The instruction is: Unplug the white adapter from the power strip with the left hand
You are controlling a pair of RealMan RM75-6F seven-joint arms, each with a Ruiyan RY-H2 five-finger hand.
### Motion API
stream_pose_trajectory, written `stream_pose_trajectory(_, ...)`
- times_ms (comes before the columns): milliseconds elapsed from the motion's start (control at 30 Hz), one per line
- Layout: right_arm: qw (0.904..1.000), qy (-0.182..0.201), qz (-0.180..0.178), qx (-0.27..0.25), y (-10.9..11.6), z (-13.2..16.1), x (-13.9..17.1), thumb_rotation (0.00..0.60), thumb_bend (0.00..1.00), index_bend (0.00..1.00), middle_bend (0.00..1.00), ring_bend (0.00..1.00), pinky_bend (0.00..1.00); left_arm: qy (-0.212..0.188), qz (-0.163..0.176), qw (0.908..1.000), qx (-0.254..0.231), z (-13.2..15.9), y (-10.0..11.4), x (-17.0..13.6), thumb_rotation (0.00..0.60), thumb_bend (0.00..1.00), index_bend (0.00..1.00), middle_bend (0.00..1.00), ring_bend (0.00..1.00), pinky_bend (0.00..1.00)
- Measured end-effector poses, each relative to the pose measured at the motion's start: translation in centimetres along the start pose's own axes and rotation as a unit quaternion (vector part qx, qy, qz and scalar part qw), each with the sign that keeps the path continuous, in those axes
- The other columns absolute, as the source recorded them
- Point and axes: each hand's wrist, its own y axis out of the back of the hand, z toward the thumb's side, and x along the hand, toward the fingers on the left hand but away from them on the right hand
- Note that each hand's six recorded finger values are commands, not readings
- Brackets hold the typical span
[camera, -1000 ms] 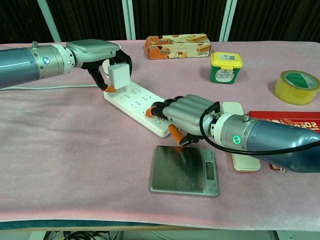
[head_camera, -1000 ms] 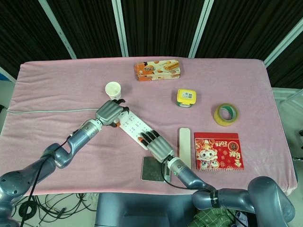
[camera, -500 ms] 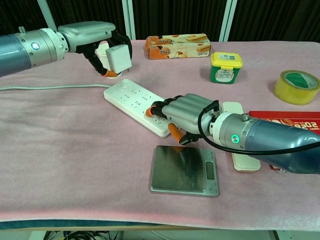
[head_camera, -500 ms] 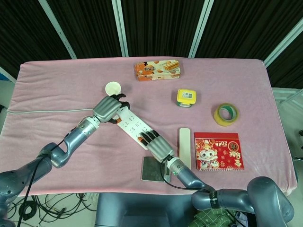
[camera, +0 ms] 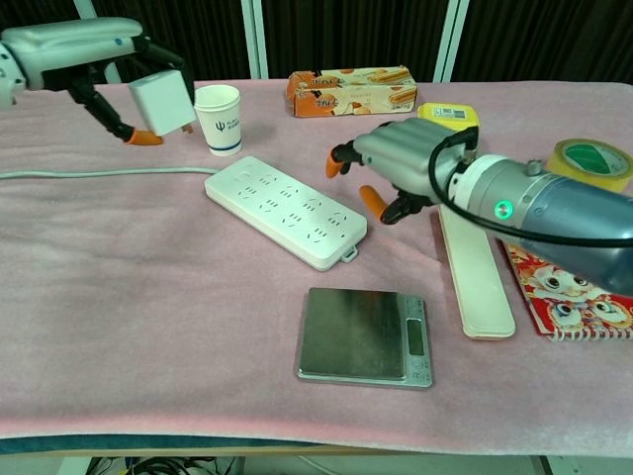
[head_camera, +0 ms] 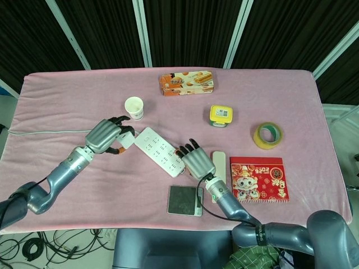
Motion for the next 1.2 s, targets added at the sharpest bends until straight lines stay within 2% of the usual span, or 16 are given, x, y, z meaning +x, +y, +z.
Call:
stream_pose_trajectory(200,0.9989,-0.043,-0.017,0.008,2.0,-4.6,1.7,0.600,0.64,0.24,0.22,0.21,0.11,0.037,-0.017,0.9988,-0.028,-1.5,-1.8,-5.6,0.600,0.61,0.54,0.52,0.14,0.30)
stream_pose_trajectory(300,0.9978,-0.063,-0.018,0.013,2.6,-6.8,2.8,0.600,0.64,0.24,0.22,0.21,0.11,0.062,-0.025,0.9974,-0.025,-2.6,-3.1,-8.1,0.600,0.61,0.54,0.51,0.14,0.30)
stream_pose_trajectory(467,0.9963,-0.082,-0.017,0.015,3.3,-9.3,4.5,0.600,0.60,0.23,0.21,0.21,0.11,0.103,-0.041,0.9935,-0.025,-4.7,-5.1,-10.3,0.600,0.58,0.50,0.48,0.13,0.29)
stream_pose_trajectory(567,0.9955,-0.090,-0.019,0.020,3.7,-10.4,5.2,0.600,0.50,0.19,0.19,0.19,0.10,0.122,-0.054,0.9906,-0.030,-5.7,-6.4,-10.7,0.600,0.42,0.37,0.34,0.07,0.23)
stream_pose_trajectory(633,0.9946,-0.098,-0.026,0.024,4.2,-11.2,5.7,0.600,0.43,0.14,0.16,0.16,0.09,0.132,-0.070,0.9884,-0.029,-6.3,-7.3,-11.0,0.600,0.21,0.24,0.20,0.01,0.15)
stream_pose_trajectory(700,0.9933,-0.108,-0.033,0.024,4.6,-12.1,6.3,0.600,0.39,0.10,0.13,0.13,0.08,0.140,-0.091,0.9856,-0.030,-6.6,-8.2,-11.2,0.600,0.11,0.18,0.14,0.00,0.10)
stream_pose_trajectory(733,0.9926,-0.114,-0.036,0.023,4.8,-12.6,6.6,0.600,0.37,0.08,0.12,0.12,0.08,0.142,-0.101,0.9842,-0.029,-6.7,-8.6,-11.3,0.600,0.07,0.16,0.12,0.00,0.08)
stream_pose_trajectory(833,0.9901,-0.134,-0.039,0.019,5.1,-14.2,7.8,0.600,0.34,0.04,0.09,0.11,0.07,0.150,-0.125,0.9805,-0.020,-7.0,-9.4,-11.5,0.600,0.05,0.15,0.08,0.00,0.03)
stream_pose_trajectory(1033,0.9804,-0.189,-0.052,0.022,5.9,-18.3,11.6,0.600,0.30,0.01,0.03,0.11,0.07,0.163,-0.097,0.9818,0.004,-7.3,-8.0,-11.2,0.600,0.03,0.14,0.06,0.00,0.00)
stream_pose_trajectory(1200,0.9724,-0.221,-0.073,0.015,6.1,-20.6,15.5,0.600,0.30,0.01,0.03,0.11,0.07,0.173,-0.055,0.9832,-0.017,-6.9,-5.9,-11.3,0.600,0.03,0.15,0.05,0.00,0.00)
